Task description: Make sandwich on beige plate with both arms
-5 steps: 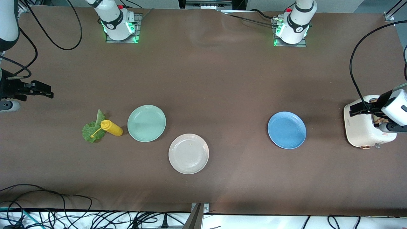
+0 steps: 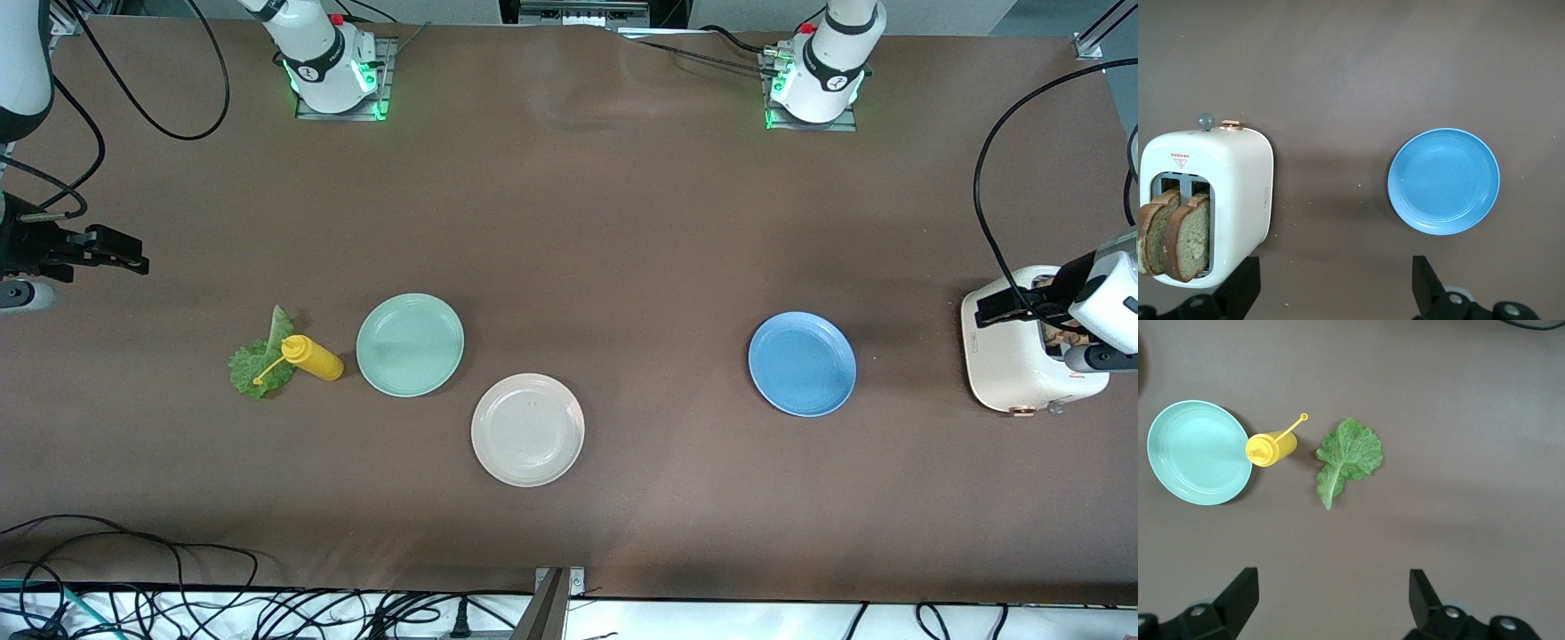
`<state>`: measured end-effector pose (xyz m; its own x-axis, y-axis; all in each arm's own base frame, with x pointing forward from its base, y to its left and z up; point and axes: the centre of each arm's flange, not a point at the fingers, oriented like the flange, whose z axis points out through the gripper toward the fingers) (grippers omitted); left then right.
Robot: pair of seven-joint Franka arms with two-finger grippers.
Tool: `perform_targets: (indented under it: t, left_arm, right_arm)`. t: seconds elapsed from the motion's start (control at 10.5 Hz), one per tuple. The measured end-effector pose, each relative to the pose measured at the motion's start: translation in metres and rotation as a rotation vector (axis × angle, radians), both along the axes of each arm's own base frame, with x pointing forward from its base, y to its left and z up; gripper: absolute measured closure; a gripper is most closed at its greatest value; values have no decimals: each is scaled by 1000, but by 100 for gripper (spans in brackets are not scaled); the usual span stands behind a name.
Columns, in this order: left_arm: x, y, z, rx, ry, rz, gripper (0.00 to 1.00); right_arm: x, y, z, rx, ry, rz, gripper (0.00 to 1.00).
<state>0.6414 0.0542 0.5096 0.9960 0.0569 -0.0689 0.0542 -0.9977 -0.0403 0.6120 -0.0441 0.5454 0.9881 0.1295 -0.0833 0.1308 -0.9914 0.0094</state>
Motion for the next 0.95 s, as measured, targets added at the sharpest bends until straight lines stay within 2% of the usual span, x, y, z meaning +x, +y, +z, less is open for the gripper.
perform_targets:
  t: [0.29,0.48,0.95]
  left_arm:
    - [1,-6,0,-8,0,-3,0]
    - [2,-11,-2,-43,0,26,0]
    - [1,-3,3,-27,-9,61,0]
  right_arm:
    - [0,0,0,0,0,0,0]
    - [0,0,0,0,1,-1,0]
    - [0,0,0,-1,1,-1,0]
